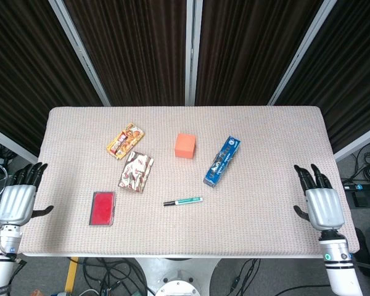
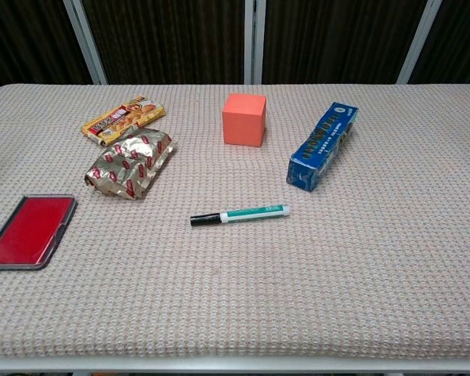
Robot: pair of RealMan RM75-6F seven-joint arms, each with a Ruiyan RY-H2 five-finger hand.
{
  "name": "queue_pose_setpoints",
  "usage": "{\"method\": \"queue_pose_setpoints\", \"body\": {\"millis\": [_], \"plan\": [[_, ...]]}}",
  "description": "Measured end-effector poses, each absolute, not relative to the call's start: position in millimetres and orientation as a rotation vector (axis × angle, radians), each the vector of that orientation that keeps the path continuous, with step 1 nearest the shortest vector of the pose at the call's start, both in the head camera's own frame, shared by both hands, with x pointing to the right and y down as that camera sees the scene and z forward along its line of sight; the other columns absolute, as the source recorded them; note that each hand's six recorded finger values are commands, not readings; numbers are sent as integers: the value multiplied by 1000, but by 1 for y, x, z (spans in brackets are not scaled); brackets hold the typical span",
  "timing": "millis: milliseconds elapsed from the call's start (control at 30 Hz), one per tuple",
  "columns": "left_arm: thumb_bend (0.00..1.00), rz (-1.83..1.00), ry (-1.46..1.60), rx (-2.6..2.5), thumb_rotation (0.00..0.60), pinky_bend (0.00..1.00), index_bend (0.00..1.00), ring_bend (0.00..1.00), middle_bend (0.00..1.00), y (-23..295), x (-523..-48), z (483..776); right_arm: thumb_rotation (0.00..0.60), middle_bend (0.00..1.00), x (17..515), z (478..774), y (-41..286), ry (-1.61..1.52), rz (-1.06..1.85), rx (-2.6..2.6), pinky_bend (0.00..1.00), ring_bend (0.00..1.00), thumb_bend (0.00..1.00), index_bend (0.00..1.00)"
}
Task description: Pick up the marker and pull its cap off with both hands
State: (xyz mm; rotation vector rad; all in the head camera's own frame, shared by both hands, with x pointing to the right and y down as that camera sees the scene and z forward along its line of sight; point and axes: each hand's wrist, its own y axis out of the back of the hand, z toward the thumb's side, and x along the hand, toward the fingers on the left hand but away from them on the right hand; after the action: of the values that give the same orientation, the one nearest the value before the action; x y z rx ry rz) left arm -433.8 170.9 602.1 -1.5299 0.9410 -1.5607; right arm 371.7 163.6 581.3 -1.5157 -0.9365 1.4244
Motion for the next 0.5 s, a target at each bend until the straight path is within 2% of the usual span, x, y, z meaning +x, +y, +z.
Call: {"method": "queue_pose_setpoints", "body": {"millis": [167,333,433,500], "plan": [[0,-1559,955,-1530,600,120,36,22,67,171,-434,601,600,348,332,594,159,-843,1364,-1546,413,240,117,270],[0,-1566,953,-1526,600,108,37,22,87,173,-437,604,600,371,275,620,161,-705,1304,-1612,453,274,123,301],[0,-1574,953,-1531,600,108,40,22,89,174,-439,606,600,395,241,632,165,-663,1257,-1665,532,341,123,331],[0,-1575,957,-1536,600,108,40,22,89,173,-440,606,600,404,223,640,168,-632,1234,-1685,646,450,124,339]]}}
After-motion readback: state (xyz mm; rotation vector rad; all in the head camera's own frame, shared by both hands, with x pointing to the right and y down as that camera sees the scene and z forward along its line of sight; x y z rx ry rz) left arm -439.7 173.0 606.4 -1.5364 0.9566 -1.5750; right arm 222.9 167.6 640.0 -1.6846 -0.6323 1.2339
